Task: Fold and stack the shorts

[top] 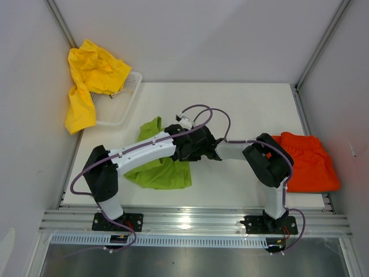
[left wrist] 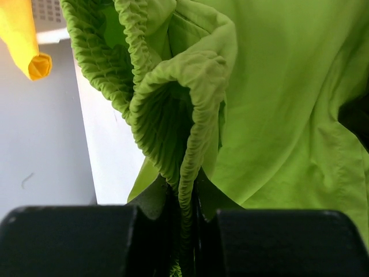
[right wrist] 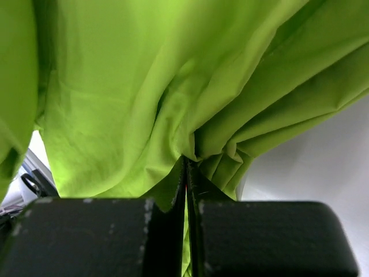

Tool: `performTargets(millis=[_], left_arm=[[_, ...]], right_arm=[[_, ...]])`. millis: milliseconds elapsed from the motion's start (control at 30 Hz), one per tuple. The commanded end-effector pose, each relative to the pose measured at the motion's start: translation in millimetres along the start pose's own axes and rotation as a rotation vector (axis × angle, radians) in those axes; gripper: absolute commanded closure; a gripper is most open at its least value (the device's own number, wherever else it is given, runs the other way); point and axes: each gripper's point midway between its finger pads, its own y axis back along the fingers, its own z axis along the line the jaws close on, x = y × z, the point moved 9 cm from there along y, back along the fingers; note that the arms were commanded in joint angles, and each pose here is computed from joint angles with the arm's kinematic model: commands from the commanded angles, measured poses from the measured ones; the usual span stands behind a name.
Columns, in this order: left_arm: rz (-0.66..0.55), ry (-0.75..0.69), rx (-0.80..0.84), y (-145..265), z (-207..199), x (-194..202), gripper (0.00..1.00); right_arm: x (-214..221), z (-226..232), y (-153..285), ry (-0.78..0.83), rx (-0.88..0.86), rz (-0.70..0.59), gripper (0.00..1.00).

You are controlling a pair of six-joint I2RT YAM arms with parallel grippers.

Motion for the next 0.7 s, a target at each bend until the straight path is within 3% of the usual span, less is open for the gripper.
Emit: performTargets(millis=[0,200,433,667], left_arm=[[-0.012,0.073,-0.050,-10.3,25.7,-0.3,1.00],[-0.001,0.120,-0.028,-21.6,43.7,4.4,1.00],[0.007,0.099,-0.024,-23.3,31.8,-1.3,1.00],[-0.006,0.069,-0.043,-21.0,18.7,-1.5,1.00]], right_arm=[[12.6,-3.2,-18.1,0.001,0.064,0.041,1.00],[16.0,6.5,-23.4,0.015,0.073,0.052,1.00],[21.3,-10.2,2.7,-0.021,0.108,0.003,1.00],[16.2,-4.4,16.8,-0.058,-0.003,-0.029,0.86]])
